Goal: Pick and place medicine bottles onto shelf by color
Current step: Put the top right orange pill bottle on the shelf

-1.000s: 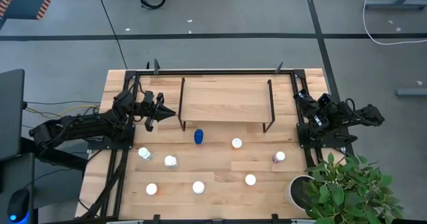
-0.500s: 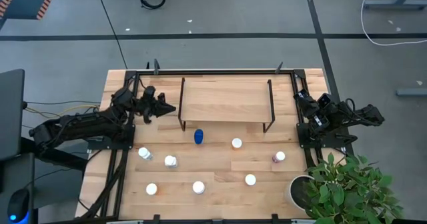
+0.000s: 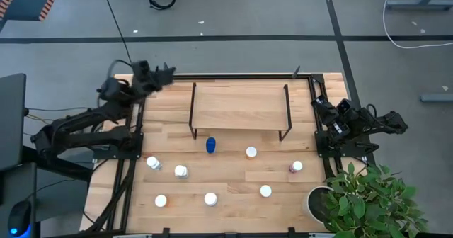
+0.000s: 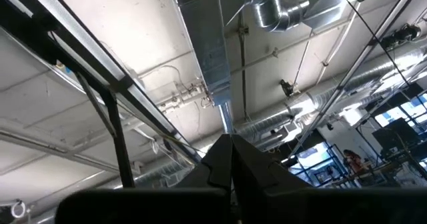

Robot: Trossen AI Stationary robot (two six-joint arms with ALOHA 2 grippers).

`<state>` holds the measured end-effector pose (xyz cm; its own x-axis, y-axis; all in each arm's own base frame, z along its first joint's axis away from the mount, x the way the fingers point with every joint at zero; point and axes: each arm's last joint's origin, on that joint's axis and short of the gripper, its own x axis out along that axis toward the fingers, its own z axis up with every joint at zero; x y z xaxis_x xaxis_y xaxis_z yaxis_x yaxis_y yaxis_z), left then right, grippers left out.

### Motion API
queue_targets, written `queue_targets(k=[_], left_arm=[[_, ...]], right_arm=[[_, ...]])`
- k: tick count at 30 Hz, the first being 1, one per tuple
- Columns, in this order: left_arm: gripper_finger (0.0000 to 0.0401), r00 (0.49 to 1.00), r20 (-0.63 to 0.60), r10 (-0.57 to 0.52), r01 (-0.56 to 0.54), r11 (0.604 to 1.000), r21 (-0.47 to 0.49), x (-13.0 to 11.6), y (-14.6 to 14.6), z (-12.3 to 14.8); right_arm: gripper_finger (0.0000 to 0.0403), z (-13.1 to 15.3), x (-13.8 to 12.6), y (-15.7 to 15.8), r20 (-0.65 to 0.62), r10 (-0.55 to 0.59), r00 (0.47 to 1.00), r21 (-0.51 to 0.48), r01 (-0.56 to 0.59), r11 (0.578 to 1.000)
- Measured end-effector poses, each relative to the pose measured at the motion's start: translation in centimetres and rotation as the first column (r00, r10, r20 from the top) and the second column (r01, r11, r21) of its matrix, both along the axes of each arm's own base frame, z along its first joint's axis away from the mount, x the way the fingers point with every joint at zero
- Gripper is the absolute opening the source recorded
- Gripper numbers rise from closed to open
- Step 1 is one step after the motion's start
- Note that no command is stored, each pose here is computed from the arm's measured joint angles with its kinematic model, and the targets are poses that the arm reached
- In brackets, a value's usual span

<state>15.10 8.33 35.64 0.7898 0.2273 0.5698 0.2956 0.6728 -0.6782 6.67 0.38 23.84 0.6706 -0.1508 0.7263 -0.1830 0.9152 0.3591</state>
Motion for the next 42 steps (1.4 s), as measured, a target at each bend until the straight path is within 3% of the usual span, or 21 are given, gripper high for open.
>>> queue_targets(k=[5, 10, 13, 15, 19, 22, 25, 29, 34, 38, 42], left_arm=[[0.0029, 0.993, 0.087, 0.075, -0.09, 0.978, 0.19, -0.7, -1.1, 4.9], [0.0042, 0.99, 0.113, 0.08, -0.106, 0.961, 0.255, -0.9, -2.5, 9.1], [0.0061, 0.994, -0.009, 0.111, -0.103, 0.946, 0.309, -0.3, -3.0, 11.0], [0.0077, 0.979, -0.161, 0.125, -0.067, 0.943, 0.327, 0.5, -3.1, 11.6], [0.0115, 0.874, -0.469, 0.128, 0.039, 0.943, 0.33, 2.4, -3.1, 11.3], [0.0146, 0.799, -0.591, 0.107, 0.1, 0.947, 0.307, 4.0, -3.0, 10.3], [0.0172, 0.79, -0.605, 0.099, 0.122, 0.942, 0.313, 4.8, -3.0, 10.0], [0.0194, 0.807, -0.586, 0.076, 0.145, 0.936, 0.322, 5.5, -3.3, 10.1], [0.0198, 0.817, -0.575, 0.045, 0.181, 0.927, 0.329, 5.5, -4.2, 10.3], [0.0192, 0.816, -0.576, 0.043, 0.202, 0.913, 0.354, 5.5, -4.4, 10.3], [0.0192, 0.809, -0.586, 0.056, 0.206, 0.906, 0.371, 5.5, -4.4, 10.2]], right_arm=[[0.0012, 0.1, 0.0, -0.2, 0.005, 0.002, 1.0, 0.077, -0.003, 0.997], [0.0012, 2.1, -0.9, -0.4, 0.093, 0.054, 0.994, 0.182, -0.071, 0.981], [0.0012, 3.7, -1.7, -0.6, 0.153, 0.068, 0.986, 0.198, -0.098, 0.975], [0.0012, 4.9, -2.4, -0.6, 0.19, 0.077, 0.979, 0.19, -0.113, 0.975], [0.0012, 7.6, -4.1, -0.9, 0.276, 0.058, 0.959, 0.181, -0.111, 0.977], [0.0012, 9.6, -5.4, -1.1, 0.312, 0.044, 0.949, 0.175, -0.102, 0.979], [0.0012, 10.9, -5.9, -1.2, 0.233, 0.052, 0.971, 0.155, -0.09, 0.984], [0.0012, 11.9, -5.5, -1.3, 0.096, -0.02, 0.995, 0.191, 0.001, 0.982], [0.0012, 13.5, -4.1, -1.2, 0.058, -0.038, 0.998, 0.212, 0.025, 0.977], [0.0016, 15.1, -1.2, -0.7, -0.07, -0.048, 0.996, 0.177, 0.06, 0.982], [0.0037, 16.0, 2.6, 0.0, -0.321, -0.01, 0.947, 0.17, 0.068, 0.983]])
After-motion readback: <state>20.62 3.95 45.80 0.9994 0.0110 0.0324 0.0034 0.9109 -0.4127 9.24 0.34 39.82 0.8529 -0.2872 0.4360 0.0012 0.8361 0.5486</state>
